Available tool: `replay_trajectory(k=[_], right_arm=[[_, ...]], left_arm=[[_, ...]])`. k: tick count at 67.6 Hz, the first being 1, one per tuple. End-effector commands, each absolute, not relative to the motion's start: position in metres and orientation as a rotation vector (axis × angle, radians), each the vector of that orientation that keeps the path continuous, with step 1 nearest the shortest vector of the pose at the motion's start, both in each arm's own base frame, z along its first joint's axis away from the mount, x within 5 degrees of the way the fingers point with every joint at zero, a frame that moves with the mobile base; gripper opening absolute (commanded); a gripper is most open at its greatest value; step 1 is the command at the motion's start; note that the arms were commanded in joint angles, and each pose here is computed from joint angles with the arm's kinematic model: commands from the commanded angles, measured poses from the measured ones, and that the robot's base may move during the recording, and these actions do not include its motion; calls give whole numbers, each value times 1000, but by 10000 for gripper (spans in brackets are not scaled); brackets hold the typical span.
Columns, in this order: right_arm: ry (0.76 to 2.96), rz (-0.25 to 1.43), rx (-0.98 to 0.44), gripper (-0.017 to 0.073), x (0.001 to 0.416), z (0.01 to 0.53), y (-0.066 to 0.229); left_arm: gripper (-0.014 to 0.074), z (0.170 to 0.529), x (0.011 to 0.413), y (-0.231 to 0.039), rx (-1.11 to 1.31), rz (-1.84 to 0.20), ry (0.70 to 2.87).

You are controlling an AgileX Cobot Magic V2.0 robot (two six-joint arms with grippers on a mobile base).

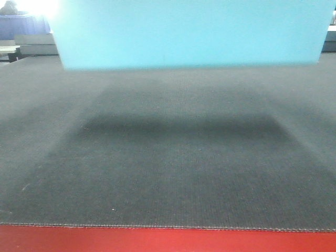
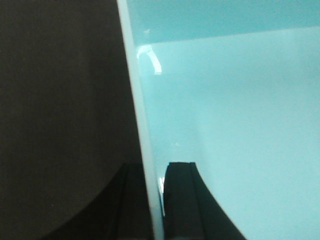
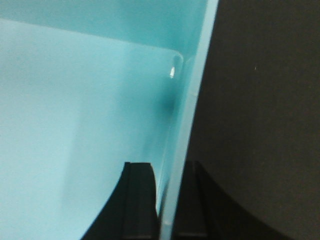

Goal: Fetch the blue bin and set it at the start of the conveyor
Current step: 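Lower the bin with both grippers onto the near end of the belt, then open both grippers and raise them away from the bin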

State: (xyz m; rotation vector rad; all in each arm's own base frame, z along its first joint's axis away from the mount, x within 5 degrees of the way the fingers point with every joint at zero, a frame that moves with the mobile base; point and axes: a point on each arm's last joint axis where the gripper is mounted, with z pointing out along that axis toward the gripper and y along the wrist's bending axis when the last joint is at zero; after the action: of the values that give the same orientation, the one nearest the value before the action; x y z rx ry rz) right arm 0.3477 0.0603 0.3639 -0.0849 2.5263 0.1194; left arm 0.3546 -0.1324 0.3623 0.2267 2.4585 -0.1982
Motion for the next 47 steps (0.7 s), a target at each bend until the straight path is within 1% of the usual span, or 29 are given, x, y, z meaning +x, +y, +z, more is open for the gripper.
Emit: replay_trajectory(k=[1, 19, 23, 26, 30, 33, 40, 41, 42, 43, 44, 45, 46, 47], right_arm=[[2512, 94, -118, -151, 356, 348, 61], [2537, 91, -120, -151, 378, 308, 64], [2548, 90, -121, -148, 381, 303, 65], [2557, 88, -121, -131, 383, 299, 65], [2563, 88, -122, -59, 384, 296, 65], [2565, 87, -122, 20, 384, 295, 66], [2564, 87, -122, 281, 384, 296, 66], [2562, 88, -122, 301, 384, 297, 65], [2560, 88, -121, 362, 384, 296, 66], [2560, 86, -123, 402, 384, 296, 65], [2558, 86, -122, 421, 384, 297, 65], [2558, 83, -124, 459, 384, 297, 65], [2556, 81, -125, 493, 384, 298, 65], [2554, 82, -125, 539, 383, 299, 65]], left_arm=[[-111, 349, 364, -133, 218, -204, 2461], [-108, 309, 383, -139, 231, -177, 2518], [-84, 302, 386, -140, 233, -172, 2534], [-33, 297, 388, -141, 234, -168, 2547], [59, 292, 389, -142, 234, -166, 2563], [153, 290, 390, -142, 235, -164, 2569], [424, 290, 390, -142, 235, -164, 2568], [465, 291, 390, -142, 234, -167, 2565], [505, 290, 390, -142, 234, -167, 2566], [526, 291, 390, -142, 234, -168, 2564], [584, 291, 390, -142, 233, -168, 2564], [620, 292, 390, -142, 233, -168, 2562], [629, 293, 390, -142, 233, -169, 2560], [617, 293, 390, -142, 231, -174, 2560]])
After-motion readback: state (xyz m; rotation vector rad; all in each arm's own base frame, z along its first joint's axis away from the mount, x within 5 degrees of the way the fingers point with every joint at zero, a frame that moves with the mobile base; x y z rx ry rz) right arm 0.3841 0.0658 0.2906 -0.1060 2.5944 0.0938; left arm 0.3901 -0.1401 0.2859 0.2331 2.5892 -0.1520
